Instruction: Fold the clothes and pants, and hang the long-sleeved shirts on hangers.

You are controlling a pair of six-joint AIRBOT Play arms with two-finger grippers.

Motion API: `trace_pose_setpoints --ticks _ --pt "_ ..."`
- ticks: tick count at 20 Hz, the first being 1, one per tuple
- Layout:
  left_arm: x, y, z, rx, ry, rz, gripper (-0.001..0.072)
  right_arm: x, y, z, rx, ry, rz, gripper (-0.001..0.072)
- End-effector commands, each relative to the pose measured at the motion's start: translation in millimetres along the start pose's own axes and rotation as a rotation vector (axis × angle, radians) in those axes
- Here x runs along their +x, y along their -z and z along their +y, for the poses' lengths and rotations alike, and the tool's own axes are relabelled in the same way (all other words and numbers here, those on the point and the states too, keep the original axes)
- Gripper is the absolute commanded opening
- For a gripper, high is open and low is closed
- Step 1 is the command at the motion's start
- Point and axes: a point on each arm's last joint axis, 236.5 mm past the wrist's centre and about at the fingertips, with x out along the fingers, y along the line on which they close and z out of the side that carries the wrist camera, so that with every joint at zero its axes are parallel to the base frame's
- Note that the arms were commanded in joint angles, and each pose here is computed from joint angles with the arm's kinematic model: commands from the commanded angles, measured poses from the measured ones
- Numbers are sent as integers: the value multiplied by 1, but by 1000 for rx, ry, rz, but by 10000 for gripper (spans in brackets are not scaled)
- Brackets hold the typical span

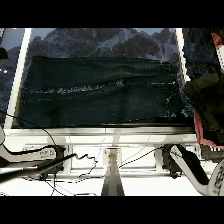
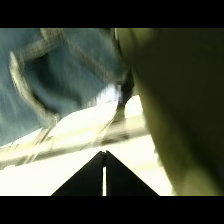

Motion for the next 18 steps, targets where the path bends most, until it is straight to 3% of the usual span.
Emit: trace_pose_setpoints --ticks 1,2,3,4,14,16,18 --pt "5 14 -4 15 16 45 14 26 46 11 221 -98 -21 29" --pt "7 16 -7 15 24 51 15 35 45 8 324 -94 -58 181" --pt "9 18 -9 14 32 56 16 45 43 6 427 -96 -92 444" --pt "10 19 -11 14 37 61 16 56 39 5 521 -109 -118 572" --pt "11 19 -28 -24 127 57 16 122 -8 9 761 -242 -180 553" --pt "12 36 -21 87 132 119 15 127 -23 15 712 -291 -218 455" --pt "15 57 -8 121 139 197 14 129 -34 18 655 -316 -255 454"
